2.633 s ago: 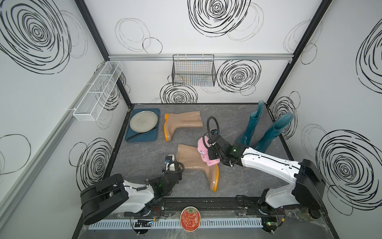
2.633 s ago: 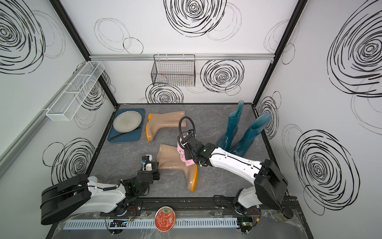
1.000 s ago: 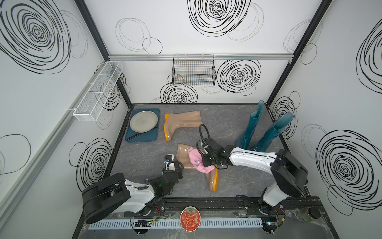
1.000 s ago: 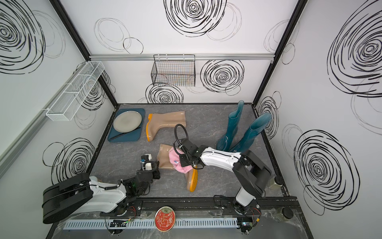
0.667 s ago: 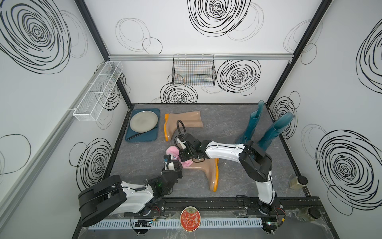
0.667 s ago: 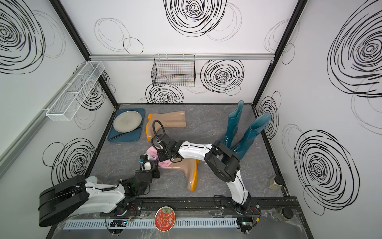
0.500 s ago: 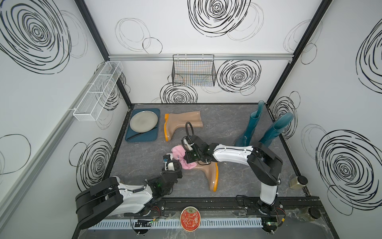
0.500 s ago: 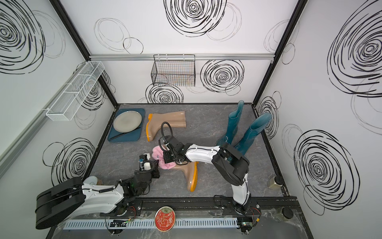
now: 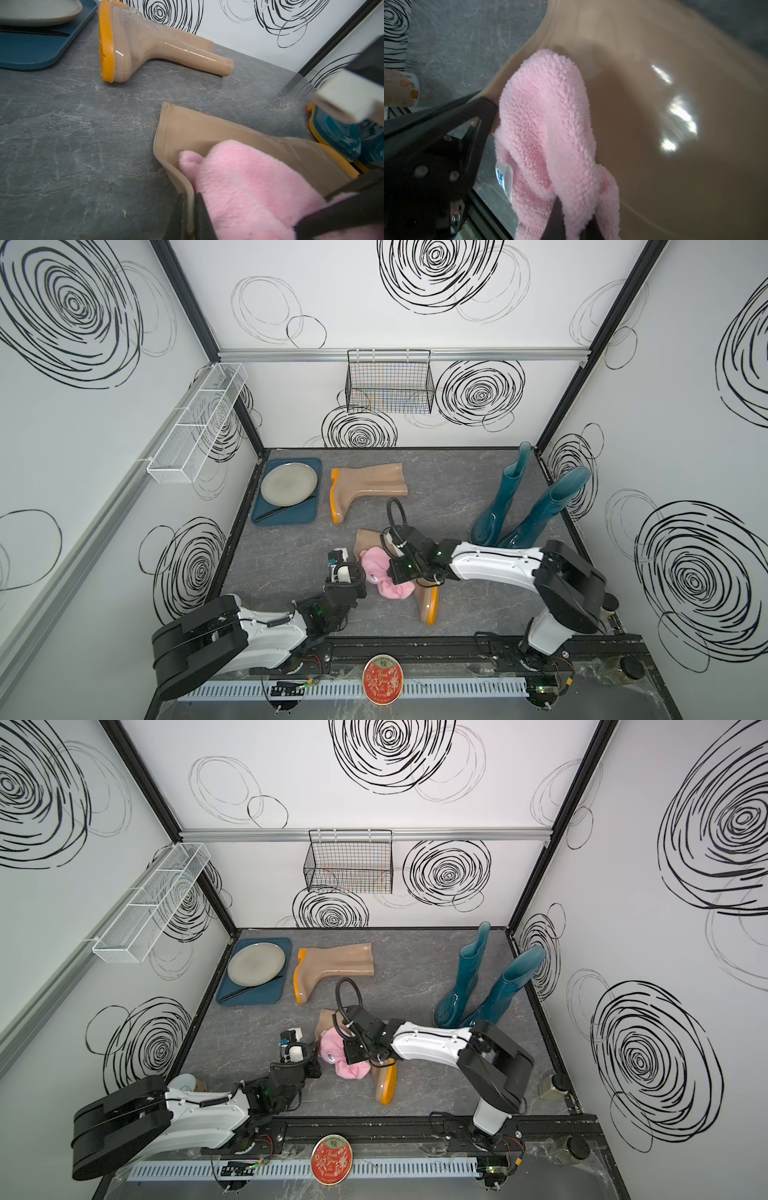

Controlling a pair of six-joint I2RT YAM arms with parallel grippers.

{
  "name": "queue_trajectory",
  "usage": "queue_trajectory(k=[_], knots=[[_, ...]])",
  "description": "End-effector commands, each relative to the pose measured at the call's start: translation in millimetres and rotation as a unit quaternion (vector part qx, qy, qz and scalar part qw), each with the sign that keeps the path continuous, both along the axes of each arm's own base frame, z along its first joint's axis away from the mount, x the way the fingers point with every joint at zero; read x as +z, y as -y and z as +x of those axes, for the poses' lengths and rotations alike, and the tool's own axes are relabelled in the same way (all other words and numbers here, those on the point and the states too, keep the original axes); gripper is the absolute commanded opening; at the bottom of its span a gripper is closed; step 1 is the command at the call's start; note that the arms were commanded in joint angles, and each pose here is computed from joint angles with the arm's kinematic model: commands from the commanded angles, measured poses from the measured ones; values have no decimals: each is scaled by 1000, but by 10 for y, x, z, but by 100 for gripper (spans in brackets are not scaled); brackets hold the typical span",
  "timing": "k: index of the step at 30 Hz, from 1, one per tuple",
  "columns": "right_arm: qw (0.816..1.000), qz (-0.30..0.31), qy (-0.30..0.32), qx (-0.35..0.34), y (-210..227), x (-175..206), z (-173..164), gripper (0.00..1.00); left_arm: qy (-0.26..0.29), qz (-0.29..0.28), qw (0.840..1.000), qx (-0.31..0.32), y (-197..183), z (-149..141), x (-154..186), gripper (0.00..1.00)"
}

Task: Wipe the rubber boots with a cloth
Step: Wipe the dirt off the rubber boot.

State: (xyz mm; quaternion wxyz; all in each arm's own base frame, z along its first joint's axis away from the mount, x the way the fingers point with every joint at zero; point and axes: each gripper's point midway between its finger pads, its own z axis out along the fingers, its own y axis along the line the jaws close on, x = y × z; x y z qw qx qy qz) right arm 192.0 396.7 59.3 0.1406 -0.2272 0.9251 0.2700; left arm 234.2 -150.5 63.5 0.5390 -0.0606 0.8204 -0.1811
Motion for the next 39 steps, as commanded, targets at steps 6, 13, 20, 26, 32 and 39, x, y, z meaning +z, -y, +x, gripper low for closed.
queue_trajectory(k=[6,13,20,26,32,39], knots=[[1000,18,1,-20,-345,126,284,0,-4,13,1000,7,-160,-86,-123,0],[986,-105,62,-112,1004,94,402,0,-4,7,1000,13,-185,-94,-122,0],[986,-133,92,-35,1196,198,5,0,-4,13,1000,12,-154,-62,-126,0],[982,-136,89,100,783,220,-804,0,-8,12,1000,8,-127,-63,-160,0],[982,-140,97,78,858,239,-691,0,-7,12,1000,5,-108,-55,-147,0],[991,-100,63,-56,1169,416,347,0,-12,16,1000,-5,-63,-58,-182,0]])
